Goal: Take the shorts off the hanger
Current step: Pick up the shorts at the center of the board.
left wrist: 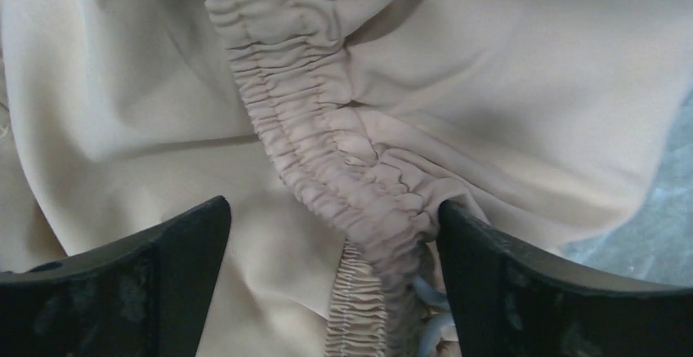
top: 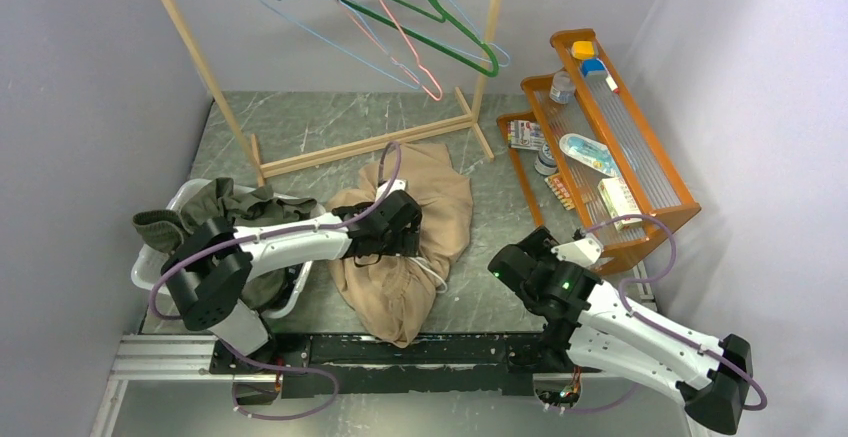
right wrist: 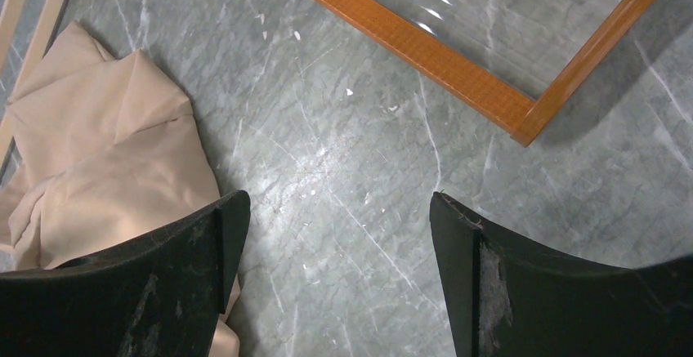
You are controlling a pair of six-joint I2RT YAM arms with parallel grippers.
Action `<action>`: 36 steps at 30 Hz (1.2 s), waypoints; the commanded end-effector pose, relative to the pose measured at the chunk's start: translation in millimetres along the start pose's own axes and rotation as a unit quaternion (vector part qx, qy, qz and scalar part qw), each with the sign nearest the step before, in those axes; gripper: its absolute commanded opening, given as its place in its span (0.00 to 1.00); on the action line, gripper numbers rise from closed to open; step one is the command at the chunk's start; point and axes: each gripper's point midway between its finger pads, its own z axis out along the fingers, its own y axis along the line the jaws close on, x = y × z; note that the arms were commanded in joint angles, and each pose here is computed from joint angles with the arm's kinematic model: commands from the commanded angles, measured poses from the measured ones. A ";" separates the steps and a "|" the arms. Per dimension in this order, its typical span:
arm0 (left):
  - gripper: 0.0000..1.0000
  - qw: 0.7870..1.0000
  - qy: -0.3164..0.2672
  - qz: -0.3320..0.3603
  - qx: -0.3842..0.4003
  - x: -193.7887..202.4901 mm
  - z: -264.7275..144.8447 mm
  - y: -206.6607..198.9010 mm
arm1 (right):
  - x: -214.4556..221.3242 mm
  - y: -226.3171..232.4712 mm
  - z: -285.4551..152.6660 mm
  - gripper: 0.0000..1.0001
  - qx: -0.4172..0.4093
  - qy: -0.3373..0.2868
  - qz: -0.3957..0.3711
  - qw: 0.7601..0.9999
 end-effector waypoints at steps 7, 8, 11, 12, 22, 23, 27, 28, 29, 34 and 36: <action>1.00 0.996 0.004 -0.028 0.083 2.8 29.9 -23.6 | -1.7 4.7 2.6 0.84 -0.013 -0.011 -0.010 1.000; 1.00 0.996 0.007 -0.023 0.088 2.1 33.7 -28.1 | -1.6 5.4 2.6 0.84 -0.014 -0.011 -0.010 1.000; 1.00 0.997 0.036 -0.004 0.071 10.0 54.7 -33.7 | -0.5 5.7 2.7 0.84 -0.015 -0.009 -0.013 1.000; 1.00 0.997 0.052 -0.001 0.059 17.3 63.5 -32.7 | -0.9 6.2 2.5 0.84 -0.016 -0.009 -0.012 1.000; 0.31 0.992 0.096 0.034 -0.069 86.4 80.4 -22.1 | 1.2 6.8 4.6 0.84 -0.024 -0.011 -0.009 1.000; 0.22 0.993 0.085 0.035 -0.076 85.0 75.2 -21.6 | 2.0 7.1 5.1 0.84 -0.024 -0.011 -0.010 1.000; 0.07 0.997 0.013 0.022 -0.071 50.7 31.2 -30.5 | 3.5 7.5 5.9 0.84 -0.021 -0.010 -0.017 1.000; 0.07 0.997 -0.012 0.018 -0.068 36.0 16.0 -31.7 | 3.5 7.8 5.8 0.84 -0.020 -0.010 -0.019 1.000; 0.07 0.997 -0.038 0.009 -0.063 20.4 -1.0 -31.9 | 3.1 7.9 5.8 0.84 -0.019 -0.010 -0.019 1.000; 0.07 0.985 -0.155 -0.049 -0.049 -54.1 -87.1 -11.2 | 2.5 8.1 5.7 0.84 -0.020 -0.011 -0.020 1.000; 0.07 0.978 -0.189 -0.078 -0.050 -73.5 -115.7 3.7 | 2.8 7.5 5.7 0.84 -0.020 -0.011 -0.017 1.000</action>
